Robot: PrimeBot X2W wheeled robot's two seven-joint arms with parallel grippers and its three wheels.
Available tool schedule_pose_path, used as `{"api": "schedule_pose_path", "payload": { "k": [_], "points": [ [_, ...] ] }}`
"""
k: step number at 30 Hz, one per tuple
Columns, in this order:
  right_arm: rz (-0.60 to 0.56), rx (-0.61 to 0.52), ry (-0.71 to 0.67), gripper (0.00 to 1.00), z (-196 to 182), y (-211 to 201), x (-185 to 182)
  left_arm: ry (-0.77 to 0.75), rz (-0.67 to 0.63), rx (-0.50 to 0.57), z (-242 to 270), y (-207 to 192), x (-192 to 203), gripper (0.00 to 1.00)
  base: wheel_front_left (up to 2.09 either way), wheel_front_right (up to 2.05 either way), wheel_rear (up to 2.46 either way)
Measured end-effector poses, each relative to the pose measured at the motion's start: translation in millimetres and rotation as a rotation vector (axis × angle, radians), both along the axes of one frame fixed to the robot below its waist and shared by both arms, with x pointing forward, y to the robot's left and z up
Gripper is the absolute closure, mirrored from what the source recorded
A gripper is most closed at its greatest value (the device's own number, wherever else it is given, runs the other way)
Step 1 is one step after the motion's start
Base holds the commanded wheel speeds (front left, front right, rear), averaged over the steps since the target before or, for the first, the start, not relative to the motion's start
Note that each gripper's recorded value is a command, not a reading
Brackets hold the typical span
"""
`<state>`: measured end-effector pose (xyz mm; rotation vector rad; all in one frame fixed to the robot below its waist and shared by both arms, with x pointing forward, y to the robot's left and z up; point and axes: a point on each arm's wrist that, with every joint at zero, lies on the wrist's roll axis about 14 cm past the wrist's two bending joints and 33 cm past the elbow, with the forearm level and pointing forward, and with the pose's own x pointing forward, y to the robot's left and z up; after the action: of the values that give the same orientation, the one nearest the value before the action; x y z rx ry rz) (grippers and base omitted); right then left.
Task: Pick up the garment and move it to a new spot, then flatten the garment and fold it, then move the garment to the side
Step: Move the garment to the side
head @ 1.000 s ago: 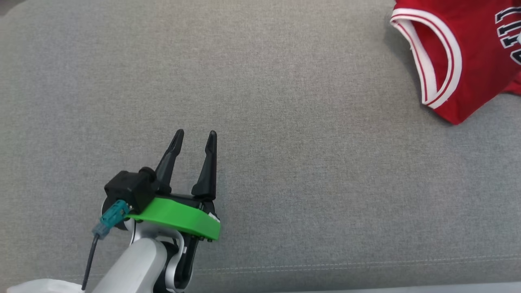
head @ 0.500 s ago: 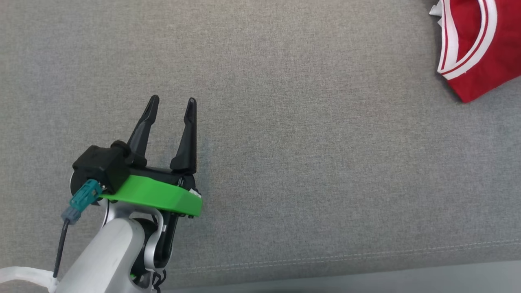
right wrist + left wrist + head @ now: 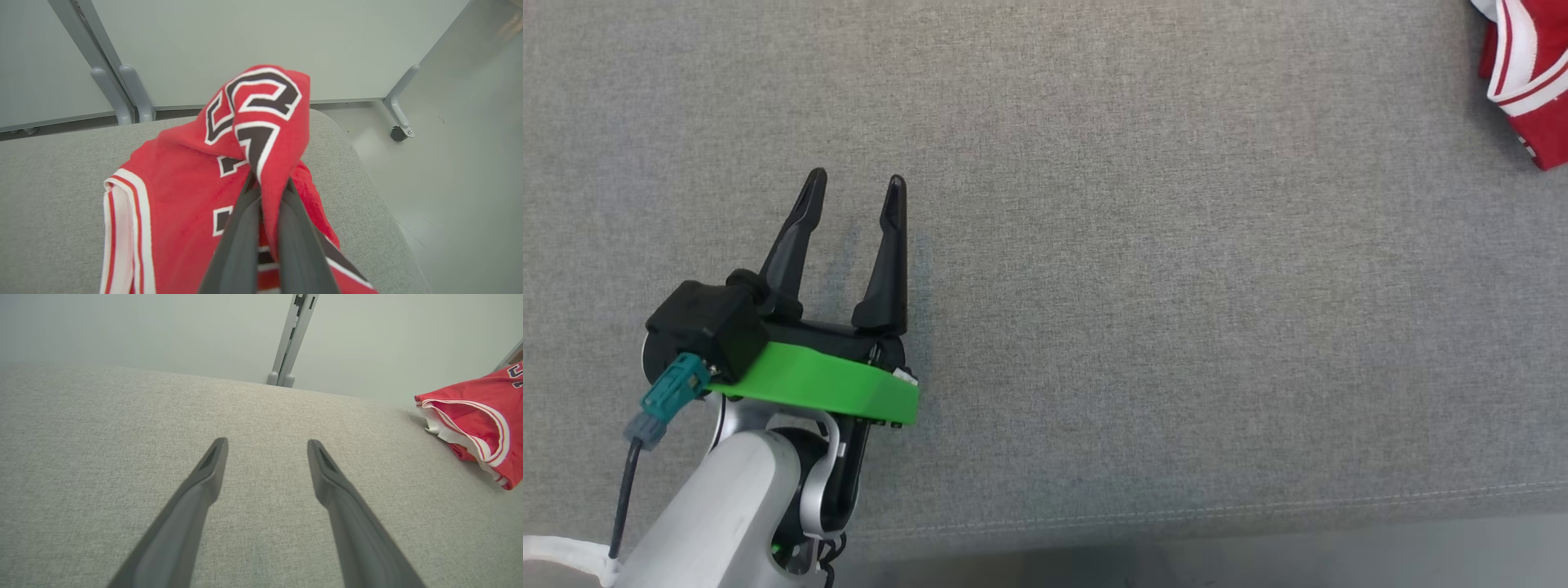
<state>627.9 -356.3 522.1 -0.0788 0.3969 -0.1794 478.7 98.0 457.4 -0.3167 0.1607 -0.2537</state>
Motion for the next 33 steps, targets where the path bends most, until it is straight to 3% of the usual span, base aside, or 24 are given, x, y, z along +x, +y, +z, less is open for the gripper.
{"api": "schedule_pose_path", "payload": {
  "k": [14,15,16,17,33],
  "points": [
    [-0.088,-0.172,0.097,1.00,-44,-48,-9,0.042,0.004,0.028,-19,5,3,0.00,0.00,0.00,0.00],
    [-0.090,-0.187,0.101,0.71,-46,-50,-9,0.046,0.003,0.029,-20,5,3,0.00,0.00,0.00,0.00],
    [-0.094,-0.196,0.095,0.51,-47,-52,-9,0.047,0.003,0.029,-21,5,4,0.00,0.00,0.00,0.00],
    [-0.101,-0.203,0.104,0.00,-50,-55,-10,0.047,0.003,0.029,-21,5,5,0.00,0.00,0.00,0.00],
    [-0.166,-0.195,0.147,0.00,-85,-75,-35,0.054,-0.005,0.043,-26,4,9,0.00,0.00,0.00,0.00]
  ]
}}
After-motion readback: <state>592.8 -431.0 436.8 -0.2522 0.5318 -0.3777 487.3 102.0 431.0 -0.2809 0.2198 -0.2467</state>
